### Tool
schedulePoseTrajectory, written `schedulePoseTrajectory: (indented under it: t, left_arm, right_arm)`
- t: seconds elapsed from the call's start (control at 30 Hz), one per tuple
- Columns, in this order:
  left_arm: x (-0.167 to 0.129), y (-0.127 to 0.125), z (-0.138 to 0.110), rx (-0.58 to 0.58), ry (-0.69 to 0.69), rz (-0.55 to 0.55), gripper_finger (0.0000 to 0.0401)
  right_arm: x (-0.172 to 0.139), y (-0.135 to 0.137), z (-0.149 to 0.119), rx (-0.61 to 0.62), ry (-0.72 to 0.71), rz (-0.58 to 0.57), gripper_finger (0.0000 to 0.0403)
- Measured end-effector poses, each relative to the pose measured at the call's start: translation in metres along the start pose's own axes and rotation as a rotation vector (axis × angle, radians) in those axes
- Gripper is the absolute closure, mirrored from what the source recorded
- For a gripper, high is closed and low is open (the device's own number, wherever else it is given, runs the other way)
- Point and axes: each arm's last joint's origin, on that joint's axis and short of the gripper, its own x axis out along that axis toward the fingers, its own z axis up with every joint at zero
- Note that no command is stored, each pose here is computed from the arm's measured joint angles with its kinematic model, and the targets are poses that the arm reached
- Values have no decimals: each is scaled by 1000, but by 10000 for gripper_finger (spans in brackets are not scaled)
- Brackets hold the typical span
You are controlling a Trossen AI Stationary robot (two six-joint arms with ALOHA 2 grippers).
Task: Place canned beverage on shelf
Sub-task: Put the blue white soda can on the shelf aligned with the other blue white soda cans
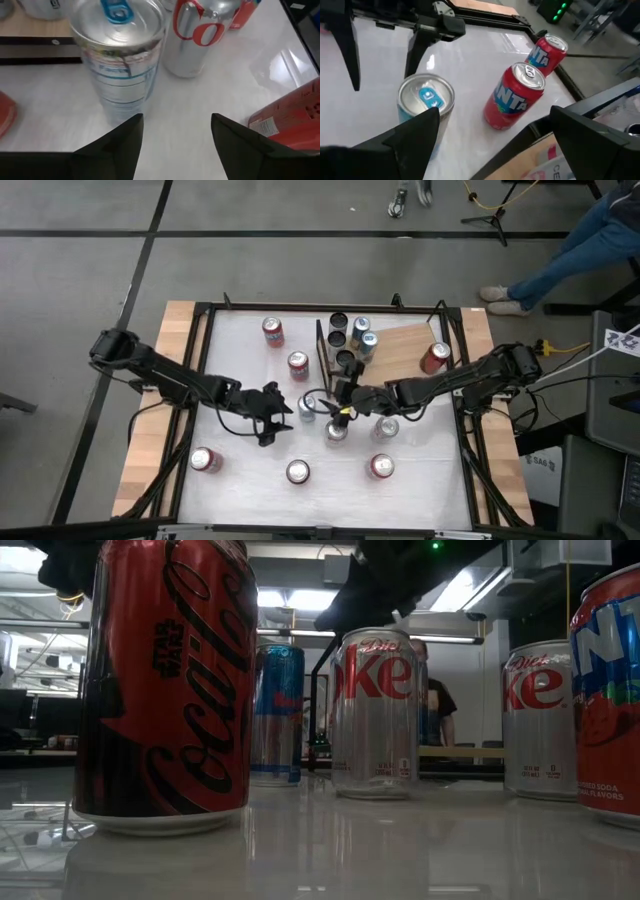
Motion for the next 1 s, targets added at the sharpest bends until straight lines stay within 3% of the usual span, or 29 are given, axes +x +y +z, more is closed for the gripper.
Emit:
schedulePoseTrajectory:
  t: [0.3, 0.53, 0.73, 1.0]
  left_arm:
    - [11, 1, -7, -58, 35, 15, 188]
    - [11, -2, -4, -70, 9, 0, 188]
    - [10, -8, -4, -61, -5, -24, 188]
    - [10, -11, -2, -60, -32, -44, 188]
  right_arm:
    - [-16, 18, 16, -90, -70, 6, 36]
    - [-16, 14, 15, -100, -63, -101, 36]
    - [-5, 19, 10, -153, -55, -206, 36]
    - [15, 32, 10, -300, -58, -235, 36]
